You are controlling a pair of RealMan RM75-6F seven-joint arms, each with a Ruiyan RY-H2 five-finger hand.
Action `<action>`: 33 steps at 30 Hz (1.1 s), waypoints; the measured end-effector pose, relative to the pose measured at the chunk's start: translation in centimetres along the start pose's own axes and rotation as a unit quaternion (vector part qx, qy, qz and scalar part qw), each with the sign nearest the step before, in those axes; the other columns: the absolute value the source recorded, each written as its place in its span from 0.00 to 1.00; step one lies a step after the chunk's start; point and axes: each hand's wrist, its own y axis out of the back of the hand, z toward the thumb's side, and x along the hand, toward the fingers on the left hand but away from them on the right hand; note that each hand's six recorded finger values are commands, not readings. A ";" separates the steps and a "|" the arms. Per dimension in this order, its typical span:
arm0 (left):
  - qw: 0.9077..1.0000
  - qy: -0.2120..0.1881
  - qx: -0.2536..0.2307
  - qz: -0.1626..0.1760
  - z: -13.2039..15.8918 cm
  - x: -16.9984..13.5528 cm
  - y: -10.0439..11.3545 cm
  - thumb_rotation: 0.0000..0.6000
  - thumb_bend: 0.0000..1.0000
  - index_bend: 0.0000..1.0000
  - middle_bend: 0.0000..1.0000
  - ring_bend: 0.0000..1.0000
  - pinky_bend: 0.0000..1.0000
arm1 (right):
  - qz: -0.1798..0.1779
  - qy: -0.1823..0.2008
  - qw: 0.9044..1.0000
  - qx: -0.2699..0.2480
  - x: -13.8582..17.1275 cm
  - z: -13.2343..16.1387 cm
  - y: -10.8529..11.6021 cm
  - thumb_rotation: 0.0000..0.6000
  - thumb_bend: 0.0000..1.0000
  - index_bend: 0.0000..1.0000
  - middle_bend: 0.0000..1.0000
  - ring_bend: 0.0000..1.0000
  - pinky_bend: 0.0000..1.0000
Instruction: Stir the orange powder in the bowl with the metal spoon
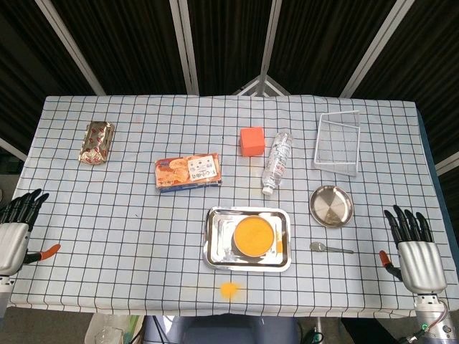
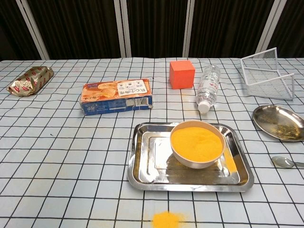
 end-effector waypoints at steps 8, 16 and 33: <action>1.000 -0.006 0.004 0.007 0.0 0.0 0.2 1.00 0.02 0.00 0.00 0.00 0.00 | 0.004 0.008 1.000 -0.002 0.3 0.6 -0.2 1.00 0.38 0.11 0.00 0.00 0.00; 1.000 -0.005 0.001 0.007 0.0 0.2 0.1 1.00 0.02 0.00 0.00 0.00 0.00 | 0.035 0.015 0.999 -0.032 0.3 2.6 -1.7 1.00 0.38 0.37 0.02 0.00 0.00; 1.000 -0.006 0.004 0.018 0.0 0.5 0.4 1.00 0.02 0.00 0.00 0.00 0.00 | 0.094 -0.008 0.995 -0.008 -1.9 6.0 -7.4 1.00 0.38 0.46 0.07 0.00 0.00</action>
